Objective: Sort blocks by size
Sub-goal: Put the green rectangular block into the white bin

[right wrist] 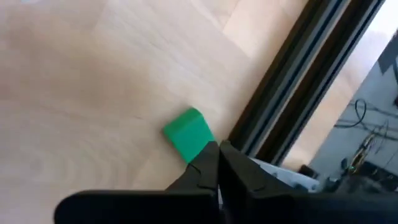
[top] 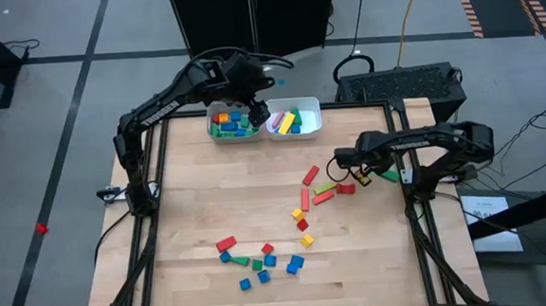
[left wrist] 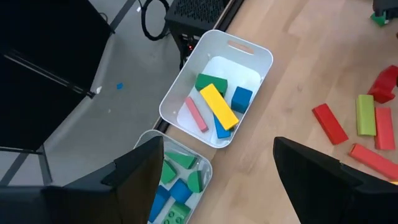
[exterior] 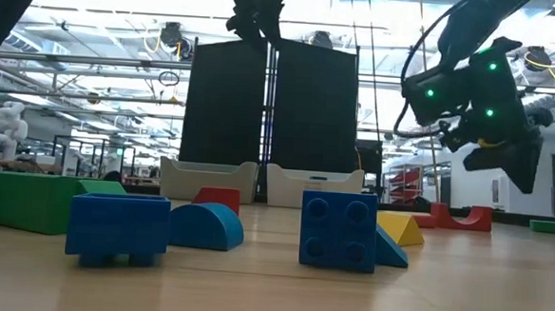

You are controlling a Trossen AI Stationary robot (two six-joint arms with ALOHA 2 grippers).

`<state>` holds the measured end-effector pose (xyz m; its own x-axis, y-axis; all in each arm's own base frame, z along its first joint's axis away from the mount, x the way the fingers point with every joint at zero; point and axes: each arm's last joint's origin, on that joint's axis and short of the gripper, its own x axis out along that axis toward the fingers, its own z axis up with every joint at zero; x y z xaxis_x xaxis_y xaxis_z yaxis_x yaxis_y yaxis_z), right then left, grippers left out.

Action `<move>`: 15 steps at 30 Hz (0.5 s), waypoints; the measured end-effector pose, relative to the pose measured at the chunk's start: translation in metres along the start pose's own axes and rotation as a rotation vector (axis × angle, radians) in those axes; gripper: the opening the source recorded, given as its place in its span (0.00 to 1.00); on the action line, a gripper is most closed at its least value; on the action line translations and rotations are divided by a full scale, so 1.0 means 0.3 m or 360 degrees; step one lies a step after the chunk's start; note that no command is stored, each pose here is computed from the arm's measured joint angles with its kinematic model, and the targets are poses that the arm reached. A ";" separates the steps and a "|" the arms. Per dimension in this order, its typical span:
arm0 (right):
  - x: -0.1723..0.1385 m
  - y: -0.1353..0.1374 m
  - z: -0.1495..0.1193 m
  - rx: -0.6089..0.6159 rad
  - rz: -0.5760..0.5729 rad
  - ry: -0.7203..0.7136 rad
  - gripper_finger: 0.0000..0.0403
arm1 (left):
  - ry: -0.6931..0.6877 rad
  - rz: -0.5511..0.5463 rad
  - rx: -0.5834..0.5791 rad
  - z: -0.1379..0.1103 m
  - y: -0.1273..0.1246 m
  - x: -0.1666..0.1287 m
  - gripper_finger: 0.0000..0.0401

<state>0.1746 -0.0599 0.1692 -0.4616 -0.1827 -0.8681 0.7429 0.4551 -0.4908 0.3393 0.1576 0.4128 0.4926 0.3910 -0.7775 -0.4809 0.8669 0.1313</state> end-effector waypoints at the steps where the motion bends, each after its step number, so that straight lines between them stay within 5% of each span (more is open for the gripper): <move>1: 0.010 0.003 -0.002 0.0029 0.0002 0.0003 0.00 | -0.0002 0.0000 0.0001 0.000 0.000 0.000 0.76; 6: 0.076 -0.009 -0.043 0.0178 -0.0094 0.0116 0.00 | -0.0003 0.0000 0.0028 0.001 0.000 0.000 0.76; 15: 0.152 0.010 -0.066 0.0256 0.0033 0.0178 0.00 | -0.0005 0.0000 0.0028 0.001 0.000 0.000 0.76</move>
<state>0.1463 -0.0498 0.1295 -0.4896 -0.0727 -0.8689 0.8166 0.3112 -0.4862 0.3396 0.1577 0.4129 0.4950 0.3921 -0.7754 -0.4680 0.8722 0.1423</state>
